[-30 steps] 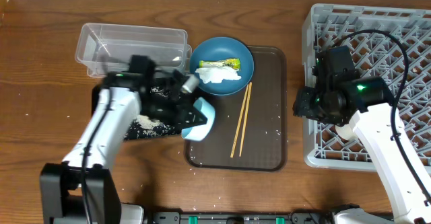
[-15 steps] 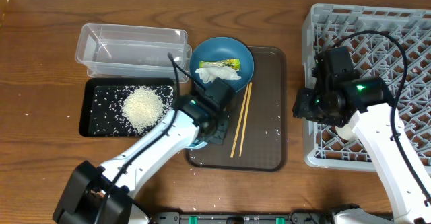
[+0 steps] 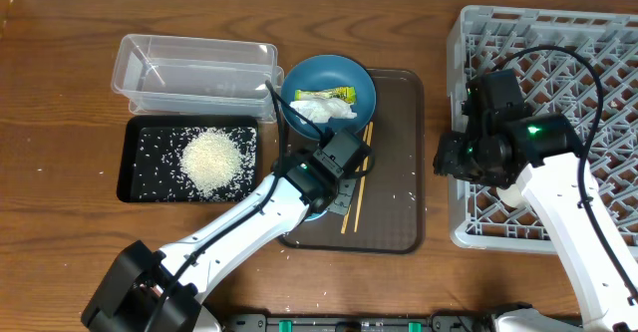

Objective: Sort waste into correct bins and load items into the dishwasher rack
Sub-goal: 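Set the empty blue bowl back on the brown tray with left gripper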

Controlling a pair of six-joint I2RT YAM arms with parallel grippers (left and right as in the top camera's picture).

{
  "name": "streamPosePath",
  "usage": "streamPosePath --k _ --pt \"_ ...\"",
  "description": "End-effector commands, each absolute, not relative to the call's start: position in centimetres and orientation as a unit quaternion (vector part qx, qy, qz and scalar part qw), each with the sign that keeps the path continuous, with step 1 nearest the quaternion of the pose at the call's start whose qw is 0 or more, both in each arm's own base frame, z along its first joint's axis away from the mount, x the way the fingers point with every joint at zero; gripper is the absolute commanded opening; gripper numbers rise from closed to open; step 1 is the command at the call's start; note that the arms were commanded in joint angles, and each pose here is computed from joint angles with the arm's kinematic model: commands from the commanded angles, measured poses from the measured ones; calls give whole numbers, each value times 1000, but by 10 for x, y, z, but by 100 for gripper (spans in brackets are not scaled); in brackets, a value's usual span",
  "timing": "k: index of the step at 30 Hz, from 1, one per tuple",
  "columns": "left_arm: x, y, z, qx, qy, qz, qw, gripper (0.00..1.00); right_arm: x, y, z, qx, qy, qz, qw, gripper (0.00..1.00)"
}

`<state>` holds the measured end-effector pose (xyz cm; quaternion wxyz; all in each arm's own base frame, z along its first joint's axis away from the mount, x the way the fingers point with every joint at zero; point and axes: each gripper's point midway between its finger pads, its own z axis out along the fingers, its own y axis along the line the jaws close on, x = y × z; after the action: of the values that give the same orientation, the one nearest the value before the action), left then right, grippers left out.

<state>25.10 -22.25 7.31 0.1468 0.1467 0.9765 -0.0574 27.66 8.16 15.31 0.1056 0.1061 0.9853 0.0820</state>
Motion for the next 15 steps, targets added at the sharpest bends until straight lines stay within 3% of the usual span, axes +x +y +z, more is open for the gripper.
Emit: streamPosePath --k 1,7,10,15 --pt "251 -217 69 136 979 -43 147 11 274 86 155 95 986 86 108 57" --pt "249 -201 67 134 981 -4 141 12 271 97 155 80 987 97 103 57" --pt "248 -196 76 131 981 -1 140 22 269 108 153 53 988 100 105 57" --pt "252 -179 109 114 979 8 169 26 262 138 147 4 987 117 108 58"
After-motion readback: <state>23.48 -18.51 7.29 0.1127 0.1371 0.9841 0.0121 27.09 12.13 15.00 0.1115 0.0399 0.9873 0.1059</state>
